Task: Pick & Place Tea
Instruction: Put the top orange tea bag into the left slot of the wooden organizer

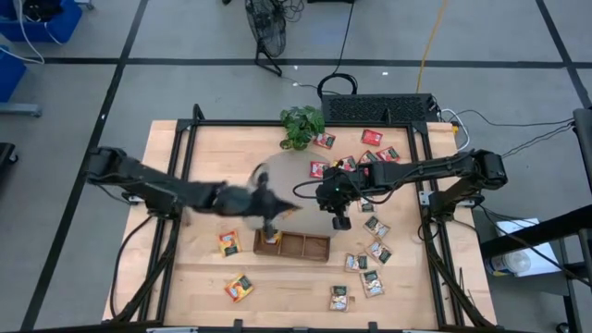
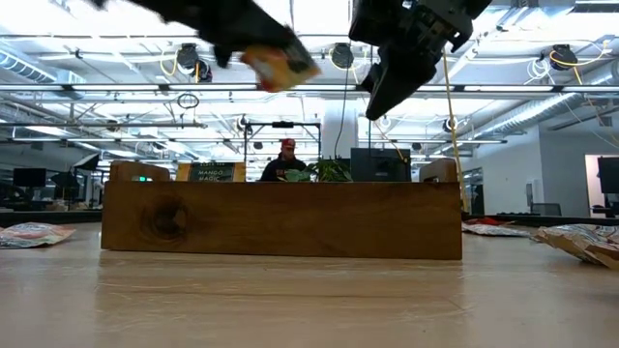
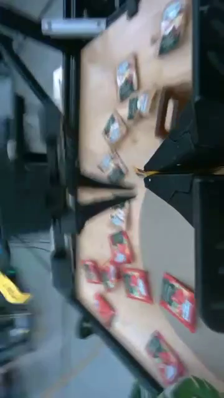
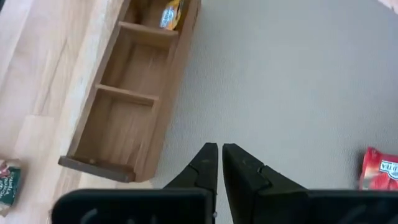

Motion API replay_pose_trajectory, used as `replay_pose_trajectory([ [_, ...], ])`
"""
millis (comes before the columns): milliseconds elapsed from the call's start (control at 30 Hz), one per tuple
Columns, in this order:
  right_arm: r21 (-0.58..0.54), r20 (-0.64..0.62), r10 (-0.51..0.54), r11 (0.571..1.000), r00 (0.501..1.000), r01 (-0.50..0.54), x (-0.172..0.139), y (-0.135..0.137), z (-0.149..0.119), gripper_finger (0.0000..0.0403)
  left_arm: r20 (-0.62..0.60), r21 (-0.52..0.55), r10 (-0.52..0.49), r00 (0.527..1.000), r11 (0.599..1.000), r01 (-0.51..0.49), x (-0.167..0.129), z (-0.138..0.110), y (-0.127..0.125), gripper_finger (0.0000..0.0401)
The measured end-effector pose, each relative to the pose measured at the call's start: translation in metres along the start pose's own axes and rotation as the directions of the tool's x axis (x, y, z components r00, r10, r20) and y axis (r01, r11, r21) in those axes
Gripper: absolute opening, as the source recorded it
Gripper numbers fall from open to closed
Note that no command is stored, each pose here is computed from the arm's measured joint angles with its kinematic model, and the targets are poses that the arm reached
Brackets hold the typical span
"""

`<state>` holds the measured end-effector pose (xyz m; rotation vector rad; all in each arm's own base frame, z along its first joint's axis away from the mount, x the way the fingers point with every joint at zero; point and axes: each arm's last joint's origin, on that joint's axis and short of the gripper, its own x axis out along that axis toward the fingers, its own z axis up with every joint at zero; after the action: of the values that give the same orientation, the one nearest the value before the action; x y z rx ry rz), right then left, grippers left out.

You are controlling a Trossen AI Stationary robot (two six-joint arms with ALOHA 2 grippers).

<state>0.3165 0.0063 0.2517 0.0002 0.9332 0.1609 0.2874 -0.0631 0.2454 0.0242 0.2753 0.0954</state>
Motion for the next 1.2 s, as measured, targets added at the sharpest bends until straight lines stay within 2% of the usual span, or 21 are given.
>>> replay_pose_trajectory([
  [100, -0.015, 0.008, 0.006, 1.000, 1.000, -0.006, -0.002, 0.004, 0.001, 0.0008, 0.133, 0.042, -0.079, 0.988, 0.996, 0.075, -0.020, -0.032, -0.021, 0.0001],
  [200, -0.039, 0.021, 0.009, 0.999, 1.000, -0.008, -0.002, 0.005, 0.002, 0.0004, 0.263, 0.007, -0.139, 0.955, 0.990, 0.142, -0.037, -0.057, -0.032, 0.0001],
  [367, -0.046, 0.052, 0.006, 0.999, 0.999, -0.004, -0.002, 0.005, 0.005, 0.0001, 0.199, -0.069, 0.017, 0.980, 0.998, -0.003, -0.049, -0.096, -0.032, 0.0001],
  [467, -0.052, 0.088, 0.006, 0.999, 0.996, -0.002, 0.003, 0.005, 0.004, 0.0002, 0.144, -0.092, 0.056, 0.988, 0.995, -0.044, -0.043, -0.112, -0.030, 0.0001],
  [867, -0.053, 0.100, 0.005, 0.999, 0.995, 0.001, 0.010, 0.004, -0.003, 0.0001, 0.172, -0.060, 0.022, 0.985, 0.998, -0.012, -0.028, -0.140, -0.045, 0.0000],
  [1000, -0.055, 0.116, 0.004, 0.998, 0.993, 0.002, 0.010, 0.004, -0.002, 0.0001, 0.213, -0.035, -0.001, 0.977, 0.999, 0.009, -0.029, -0.144, -0.051, 0.0000],
  [1200, -0.058, 0.124, 0.003, 0.998, 0.992, 0.004, 0.010, 0.004, -0.001, 0.0001, 0.193, -0.037, -0.013, 0.981, 0.999, 0.021, -0.028, -0.151, -0.054, 0.0008],
])
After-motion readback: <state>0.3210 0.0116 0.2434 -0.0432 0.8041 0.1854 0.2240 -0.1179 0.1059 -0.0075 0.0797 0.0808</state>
